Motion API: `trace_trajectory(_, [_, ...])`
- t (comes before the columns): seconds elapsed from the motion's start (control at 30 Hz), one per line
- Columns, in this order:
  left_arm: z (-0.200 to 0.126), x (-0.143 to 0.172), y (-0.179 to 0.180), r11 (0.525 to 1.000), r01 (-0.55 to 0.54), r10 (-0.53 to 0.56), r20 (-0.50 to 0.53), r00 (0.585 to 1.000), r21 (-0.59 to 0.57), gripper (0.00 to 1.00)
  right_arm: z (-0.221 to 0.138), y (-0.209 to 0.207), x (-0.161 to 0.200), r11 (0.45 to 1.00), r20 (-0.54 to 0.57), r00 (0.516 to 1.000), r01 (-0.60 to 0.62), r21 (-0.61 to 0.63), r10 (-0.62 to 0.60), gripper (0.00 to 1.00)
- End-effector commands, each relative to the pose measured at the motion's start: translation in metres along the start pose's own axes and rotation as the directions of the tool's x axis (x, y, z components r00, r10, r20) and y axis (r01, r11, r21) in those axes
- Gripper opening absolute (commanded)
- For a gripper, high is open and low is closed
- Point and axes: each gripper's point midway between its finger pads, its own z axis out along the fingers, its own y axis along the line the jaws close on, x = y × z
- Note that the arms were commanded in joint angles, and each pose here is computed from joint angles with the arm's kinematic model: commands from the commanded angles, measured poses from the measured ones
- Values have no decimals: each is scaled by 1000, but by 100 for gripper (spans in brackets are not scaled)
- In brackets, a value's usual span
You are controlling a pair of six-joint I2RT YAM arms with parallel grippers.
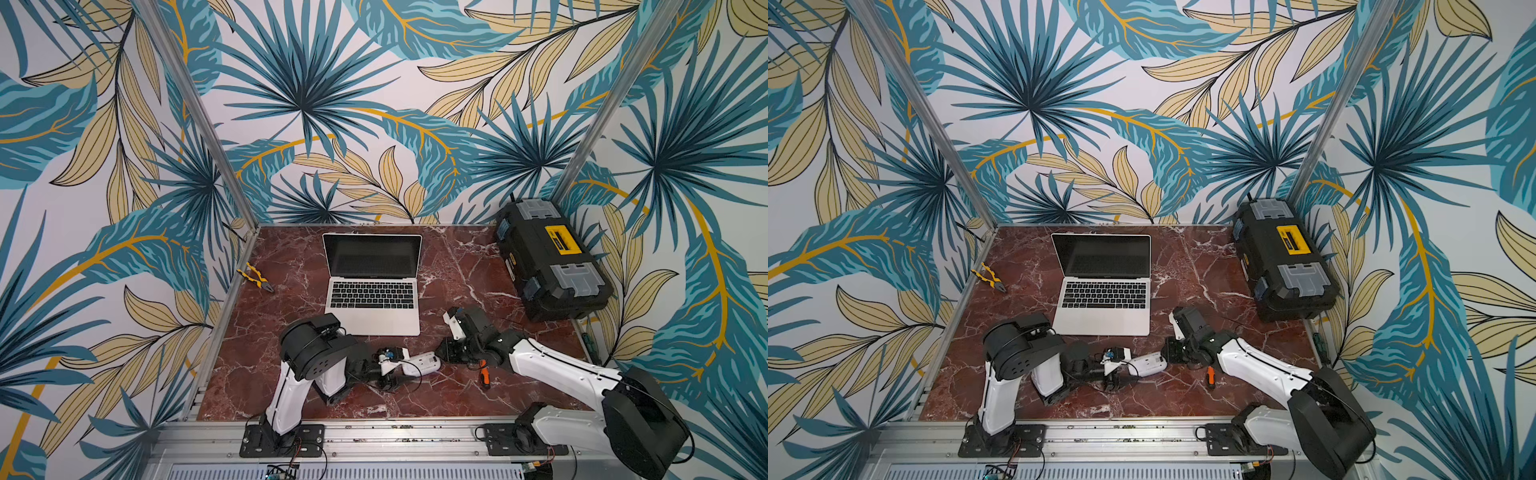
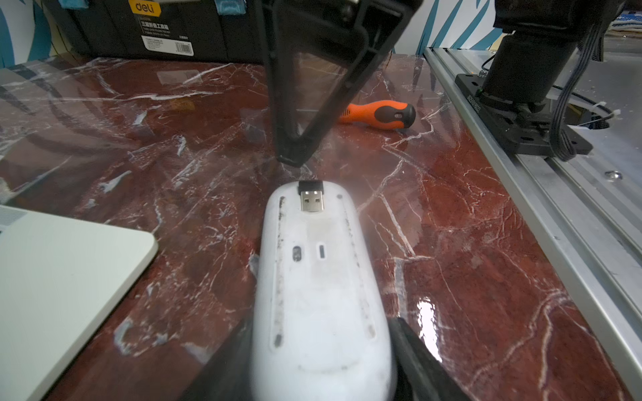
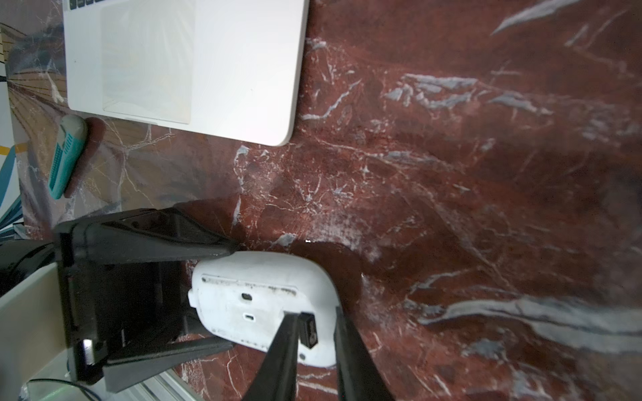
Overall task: Remove the wireless mouse receiver from the laptop
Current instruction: Insert the USB plug into the mouse.
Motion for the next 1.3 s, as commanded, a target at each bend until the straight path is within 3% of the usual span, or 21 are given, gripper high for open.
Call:
trace_trajectory(0.0, [-1,14,1,999,40,-41,-39,998,-7,55,6,-3,13,1000,-41,999,-5,-7,4,25])
trace_trajectory(0.6, [0,13,1,999,42,-42,-38,998,-6,55,8,-5,23,1000,-59,998,-12,-25,11,24])
trace_trajectory(1.27, [0,13,1,999,42,-42,-37,998,-4,55,19,-25,36,999,-82,996,-27,36,30,20])
